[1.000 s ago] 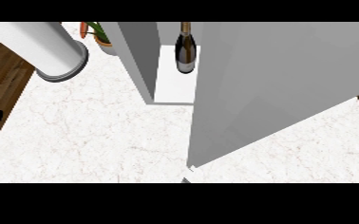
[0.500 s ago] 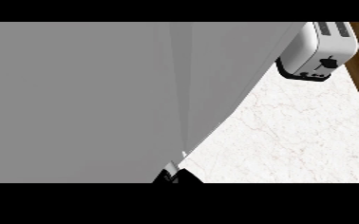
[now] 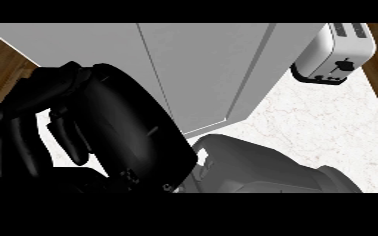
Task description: Pick up the wine, place it into the cabinet and close the cabinet
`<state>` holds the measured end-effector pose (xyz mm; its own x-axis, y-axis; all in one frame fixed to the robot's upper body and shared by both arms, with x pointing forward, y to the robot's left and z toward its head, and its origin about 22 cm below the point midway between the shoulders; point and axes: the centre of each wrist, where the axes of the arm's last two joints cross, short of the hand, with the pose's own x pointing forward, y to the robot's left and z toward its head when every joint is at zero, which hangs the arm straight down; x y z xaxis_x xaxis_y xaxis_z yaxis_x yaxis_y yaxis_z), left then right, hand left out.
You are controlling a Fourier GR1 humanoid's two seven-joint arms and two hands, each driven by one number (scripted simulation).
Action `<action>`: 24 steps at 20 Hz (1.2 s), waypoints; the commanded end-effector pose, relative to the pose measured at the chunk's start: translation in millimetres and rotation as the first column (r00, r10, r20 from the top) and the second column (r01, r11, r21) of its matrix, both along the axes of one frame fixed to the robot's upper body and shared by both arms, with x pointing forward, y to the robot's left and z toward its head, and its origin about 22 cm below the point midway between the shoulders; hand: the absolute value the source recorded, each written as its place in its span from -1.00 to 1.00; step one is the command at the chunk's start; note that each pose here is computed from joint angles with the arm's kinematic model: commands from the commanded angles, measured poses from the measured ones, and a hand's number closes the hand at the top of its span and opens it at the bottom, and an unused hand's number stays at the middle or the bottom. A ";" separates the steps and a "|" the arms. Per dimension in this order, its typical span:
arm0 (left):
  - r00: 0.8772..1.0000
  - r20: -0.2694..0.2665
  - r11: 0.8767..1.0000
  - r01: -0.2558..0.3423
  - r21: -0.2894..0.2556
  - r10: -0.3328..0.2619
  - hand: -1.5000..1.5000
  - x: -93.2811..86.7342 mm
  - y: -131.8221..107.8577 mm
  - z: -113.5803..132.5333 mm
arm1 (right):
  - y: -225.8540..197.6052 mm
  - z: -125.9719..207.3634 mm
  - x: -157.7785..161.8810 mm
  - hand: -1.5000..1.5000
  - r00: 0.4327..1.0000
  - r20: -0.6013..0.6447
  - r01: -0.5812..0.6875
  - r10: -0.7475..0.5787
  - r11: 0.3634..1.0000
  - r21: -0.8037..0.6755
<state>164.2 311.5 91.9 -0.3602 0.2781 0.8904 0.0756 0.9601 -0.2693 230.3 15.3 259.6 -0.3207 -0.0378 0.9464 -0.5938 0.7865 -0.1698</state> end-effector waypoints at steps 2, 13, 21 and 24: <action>1.000 -0.006 1.000 -0.005 -0.011 0.005 -1.00 6.7 9.1 2.1 | 24.5 16.0 40.0 1.00 0.991 0.102 0.092 -0.085 0.993 -0.070; 1.000 0.011 1.000 -0.010 0.015 0.010 -1.00 3.6 -5.5 -14.8 | -18.6 -1.2 136.1 1.00 0.985 0.020 0.170 -0.169 0.984 -0.058; 1.000 0.015 1.000 -0.005 0.021 0.005 -1.00 10.2 -4.5 -1.5 | -20.7 -25.0 154.7 1.00 0.971 0.070 0.236 -0.230 0.966 -0.102; 1.000 0.008 1.000 -0.015 0.022 0.014 -1.00 12.2 -5.2 -2.4 | -37.4 -22.9 163.9 1.00 0.962 0.090 0.268 -0.259 0.956 -0.117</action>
<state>173.7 309.1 95.3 -0.3725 0.2577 0.8915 0.0685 0.9657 -0.2505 353.7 14.9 246.6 -0.4312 0.0618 0.9001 -0.5022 0.8123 -0.2964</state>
